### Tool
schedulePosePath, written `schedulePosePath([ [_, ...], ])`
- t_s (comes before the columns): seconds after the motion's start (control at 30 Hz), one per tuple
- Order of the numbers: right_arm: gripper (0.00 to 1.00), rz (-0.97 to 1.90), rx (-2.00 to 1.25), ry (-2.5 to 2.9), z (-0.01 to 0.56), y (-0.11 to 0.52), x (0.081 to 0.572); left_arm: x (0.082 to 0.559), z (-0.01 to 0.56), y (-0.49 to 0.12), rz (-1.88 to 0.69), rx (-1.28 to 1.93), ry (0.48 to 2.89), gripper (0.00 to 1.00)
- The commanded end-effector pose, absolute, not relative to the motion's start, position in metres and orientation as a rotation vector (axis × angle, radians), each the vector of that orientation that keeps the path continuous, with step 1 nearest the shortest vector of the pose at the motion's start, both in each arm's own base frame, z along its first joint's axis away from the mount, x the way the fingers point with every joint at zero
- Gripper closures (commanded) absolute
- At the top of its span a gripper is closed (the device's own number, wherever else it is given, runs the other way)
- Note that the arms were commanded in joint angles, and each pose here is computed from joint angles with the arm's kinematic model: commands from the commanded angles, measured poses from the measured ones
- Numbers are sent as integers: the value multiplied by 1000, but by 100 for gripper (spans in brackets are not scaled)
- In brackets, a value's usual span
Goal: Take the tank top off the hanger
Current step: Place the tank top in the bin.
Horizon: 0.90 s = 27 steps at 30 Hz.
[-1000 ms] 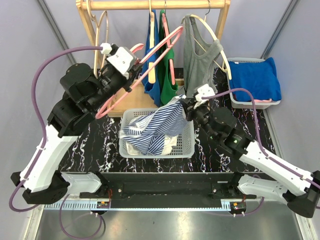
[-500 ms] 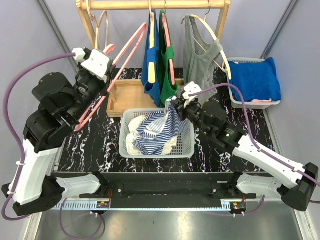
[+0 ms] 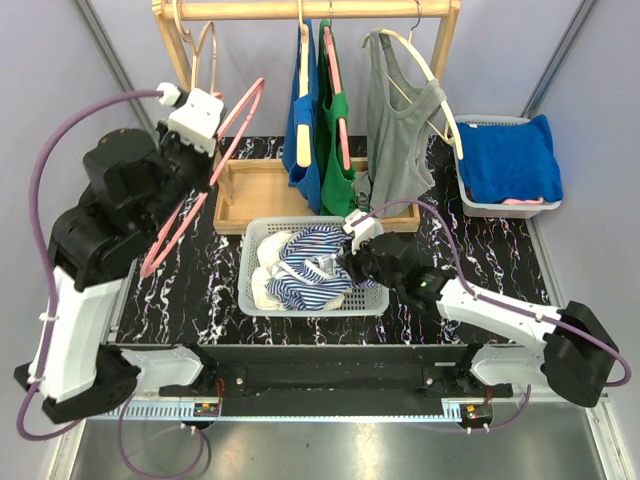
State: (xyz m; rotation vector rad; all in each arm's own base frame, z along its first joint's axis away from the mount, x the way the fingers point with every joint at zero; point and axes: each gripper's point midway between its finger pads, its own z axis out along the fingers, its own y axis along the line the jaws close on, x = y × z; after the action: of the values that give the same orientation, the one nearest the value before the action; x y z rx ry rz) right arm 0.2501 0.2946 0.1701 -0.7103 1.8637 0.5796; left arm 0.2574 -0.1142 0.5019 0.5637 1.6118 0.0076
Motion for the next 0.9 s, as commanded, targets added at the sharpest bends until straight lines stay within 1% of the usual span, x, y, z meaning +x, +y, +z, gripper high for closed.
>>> schedulePosePath([
  [0.0,93,661,-648,1865,163,308,253,277,498,-122,-33,527,1687,100],
  [0.03,89,653,-648,1888,155,308,253,281,497,-124,-56,512,1704,100],
  [0.07,84,643,-654,1916,143,307,253,281,507,-122,-71,492,1688,100],
  [0.1,78,621,-640,1928,138,304,255,292,498,-123,-74,495,1727,100],
  [0.13,66,602,-622,1943,132,300,255,296,498,-122,-81,478,1738,100],
  [0.23,55,592,-567,1901,146,293,259,315,499,-115,-81,449,1757,100],
  [0.27,54,589,-557,1887,150,292,260,317,506,-115,-101,453,1735,100],
  [0.33,53,593,-540,1851,164,290,261,335,504,-110,-77,447,1745,100],
  [0.37,53,600,-537,1837,169,291,261,338,515,-107,-91,446,1714,100],
  [0.43,52,616,-527,1816,178,291,261,356,511,-110,-97,441,1726,100],
  [0.47,48,624,-522,1807,180,291,261,367,507,-115,-114,458,1732,100],
  [0.5,44,632,-514,1797,184,291,261,369,515,-117,-116,458,1704,100],
  [0.57,34,654,-504,1781,187,291,258,382,521,-124,-125,467,1668,100],
  [0.6,21,660,-500,1776,188,291,257,387,521,-126,-127,470,1657,100],
  [0.67,13,663,-494,1763,190,287,255,399,527,-132,-139,470,1621,100],
  [0.7,3,659,-487,1756,192,285,255,403,528,-134,-141,465,1611,100],
  [0.73,0,655,-487,1745,193,281,253,407,530,-135,-146,457,1602,100],
  [0.87,0,678,-479,1680,209,275,248,427,536,-143,-172,422,1556,100],
])
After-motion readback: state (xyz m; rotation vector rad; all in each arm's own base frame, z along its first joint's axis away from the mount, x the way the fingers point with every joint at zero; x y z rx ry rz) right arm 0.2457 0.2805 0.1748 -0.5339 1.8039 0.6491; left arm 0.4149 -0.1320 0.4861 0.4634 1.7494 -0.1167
